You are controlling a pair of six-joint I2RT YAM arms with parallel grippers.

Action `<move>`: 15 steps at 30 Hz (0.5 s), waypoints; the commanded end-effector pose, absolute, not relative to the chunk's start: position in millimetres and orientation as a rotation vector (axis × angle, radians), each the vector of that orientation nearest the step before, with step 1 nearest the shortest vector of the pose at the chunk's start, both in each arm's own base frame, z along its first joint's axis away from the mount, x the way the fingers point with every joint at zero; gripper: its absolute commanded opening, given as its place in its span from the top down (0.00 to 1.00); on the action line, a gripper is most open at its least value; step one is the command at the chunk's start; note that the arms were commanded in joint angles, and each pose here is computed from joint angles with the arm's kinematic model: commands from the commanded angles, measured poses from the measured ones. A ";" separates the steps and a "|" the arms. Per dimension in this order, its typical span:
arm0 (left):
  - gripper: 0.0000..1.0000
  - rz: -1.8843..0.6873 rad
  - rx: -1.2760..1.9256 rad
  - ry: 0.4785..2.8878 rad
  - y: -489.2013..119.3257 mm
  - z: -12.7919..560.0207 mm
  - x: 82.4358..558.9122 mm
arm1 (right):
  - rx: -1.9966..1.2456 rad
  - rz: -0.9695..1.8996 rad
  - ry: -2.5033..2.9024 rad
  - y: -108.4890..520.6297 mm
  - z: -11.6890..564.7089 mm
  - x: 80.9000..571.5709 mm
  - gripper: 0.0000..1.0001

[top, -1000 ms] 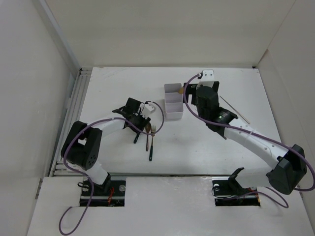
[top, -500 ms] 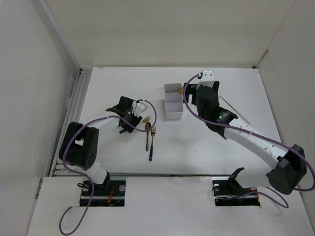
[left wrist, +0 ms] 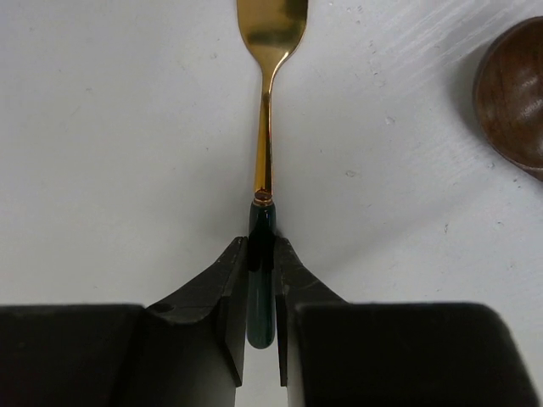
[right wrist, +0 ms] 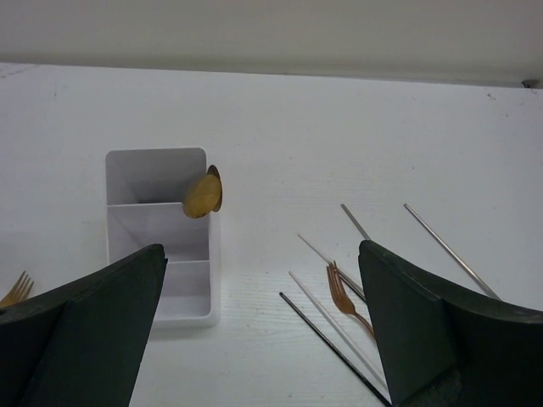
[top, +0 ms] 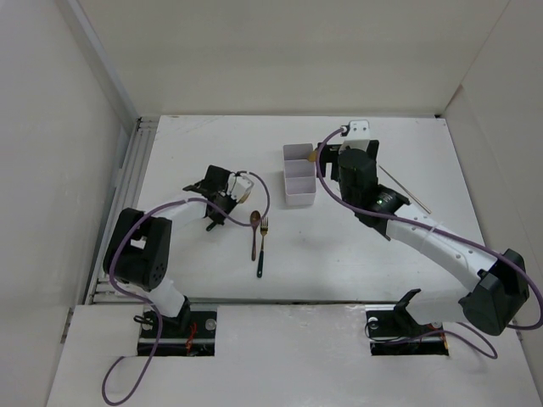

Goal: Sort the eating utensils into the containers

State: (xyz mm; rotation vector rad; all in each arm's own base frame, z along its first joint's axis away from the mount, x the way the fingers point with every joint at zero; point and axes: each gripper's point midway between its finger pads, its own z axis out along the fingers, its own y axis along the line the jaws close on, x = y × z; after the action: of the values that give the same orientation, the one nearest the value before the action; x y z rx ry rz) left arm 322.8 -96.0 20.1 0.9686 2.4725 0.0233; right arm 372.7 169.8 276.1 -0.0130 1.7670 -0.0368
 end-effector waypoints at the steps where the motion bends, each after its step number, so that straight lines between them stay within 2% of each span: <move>1: 1.00 0.010 0.843 2.578 -87.4 20.4 311.5 | 0.019 -0.014 1.729 169.3 290.9 369.4 0.00; 4: 1.00 -0.001 0.736 2.515 -88.5 50.8 325.6 | 0.007 0.012 1.747 170.4 283.4 378.1 0.00; 7: 1.00 -0.072 0.667 2.355 -99.1 106.0 341.5 | 0.016 0.204 1.756 166.5 282.8 400.1 0.00; 10: 1.00 -0.170 0.630 2.073 -118.3 187.1 352.4 | 0.015 0.230 1.727 151.9 283.7 414.5 0.02; 11: 1.00 -0.200 0.638 2.029 -125.0 194.7 356.8 | 0.016 0.237 1.716 150.5 286.4 416.3 0.02; 12: 1.00 -0.209 0.633 1.874 -131.0 234.1 363.4 | -0.028 0.215 1.714 151.6 284.8 418.3 0.02; 15: 1.00 -0.272 0.686 1.667 -163.2 276.8 362.9 | -0.063 0.165 1.707 142.7 283.1 425.1 0.02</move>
State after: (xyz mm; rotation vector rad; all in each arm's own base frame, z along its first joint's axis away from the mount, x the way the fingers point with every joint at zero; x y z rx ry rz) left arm 354.1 -123.0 204.2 0.6519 1.9638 -0.1538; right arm 417.3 126.3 264.0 0.0256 1.7896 0.1007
